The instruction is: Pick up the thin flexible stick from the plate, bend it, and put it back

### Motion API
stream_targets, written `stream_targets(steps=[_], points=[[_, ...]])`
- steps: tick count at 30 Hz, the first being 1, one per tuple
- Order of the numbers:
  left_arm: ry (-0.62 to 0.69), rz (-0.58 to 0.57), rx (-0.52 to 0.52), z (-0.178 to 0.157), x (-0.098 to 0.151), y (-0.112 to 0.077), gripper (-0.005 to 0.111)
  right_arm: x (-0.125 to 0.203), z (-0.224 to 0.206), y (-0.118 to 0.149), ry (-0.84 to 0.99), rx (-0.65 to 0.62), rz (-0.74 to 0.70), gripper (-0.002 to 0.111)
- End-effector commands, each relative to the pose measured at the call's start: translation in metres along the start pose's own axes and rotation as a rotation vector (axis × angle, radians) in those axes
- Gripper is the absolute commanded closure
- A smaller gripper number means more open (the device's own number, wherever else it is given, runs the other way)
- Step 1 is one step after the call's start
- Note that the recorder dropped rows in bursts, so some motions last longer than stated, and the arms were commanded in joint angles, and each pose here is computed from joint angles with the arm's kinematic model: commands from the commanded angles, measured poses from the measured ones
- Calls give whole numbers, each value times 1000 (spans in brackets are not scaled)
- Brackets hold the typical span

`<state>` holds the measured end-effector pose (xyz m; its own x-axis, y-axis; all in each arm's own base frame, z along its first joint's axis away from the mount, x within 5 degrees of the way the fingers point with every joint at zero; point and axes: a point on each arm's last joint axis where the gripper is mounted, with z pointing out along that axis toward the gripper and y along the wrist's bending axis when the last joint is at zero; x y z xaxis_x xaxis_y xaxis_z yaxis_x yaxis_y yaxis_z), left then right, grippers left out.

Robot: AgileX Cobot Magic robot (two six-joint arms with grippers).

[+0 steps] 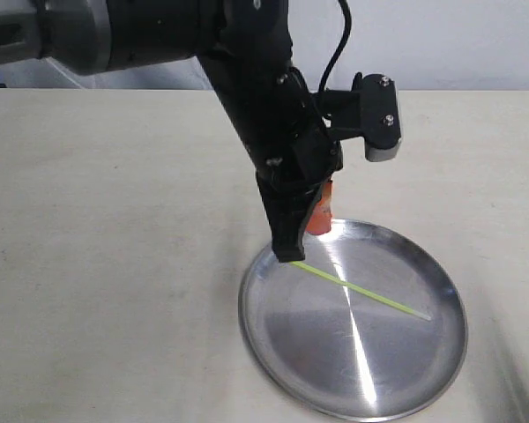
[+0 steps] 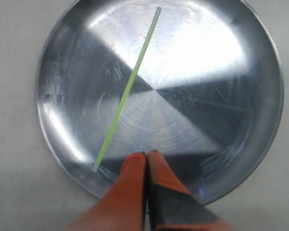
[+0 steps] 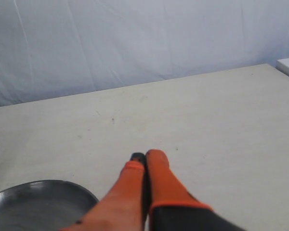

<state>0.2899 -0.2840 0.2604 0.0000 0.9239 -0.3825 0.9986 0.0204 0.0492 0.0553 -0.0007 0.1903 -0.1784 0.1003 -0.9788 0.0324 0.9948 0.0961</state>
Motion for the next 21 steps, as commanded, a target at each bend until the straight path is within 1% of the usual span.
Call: stream_targets(steps=[1,2,3,5,6,7,10,13,14,15,18,19,21], points=[[30,61,23,30,21,-10,107,0,0,0,-15,4,-8,108],[45,77,17,34,25,-11,107,0,0,0,-15,4,-8,108],[62,100,-15,40,31,-10,107,0,0,0,-15,4,-8,108],[46,143,-58,44,31,-7,107,0,0,0,-18,5,-14,108],[47,146,-65,44,31,-6,107,0,0,0,-18,5,-14,108],[45,148,-78,44,31,-5,107,0,0,0,-18,5,-14,108],[25,93,-107,43,29,-3,107,0,0,0,-18,5,-14,108],[15,101,-130,43,28,-1,106,0,0,0,-18,5,-14,108],[16,102,-131,44,28,0,103,0,0,0,-18,5,-14,108],[16,99,-127,46,29,0,97,0,0,0,-18,5,-14,108],[20,68,-120,50,30,0,87,0,0,0,-18,5,-14,108],[14,51,-127,50,29,1,84,0,0,0,-18,5,-14,108],[-1,5,-145,50,28,2,83,0,0,0,-18,5,-14,108]])
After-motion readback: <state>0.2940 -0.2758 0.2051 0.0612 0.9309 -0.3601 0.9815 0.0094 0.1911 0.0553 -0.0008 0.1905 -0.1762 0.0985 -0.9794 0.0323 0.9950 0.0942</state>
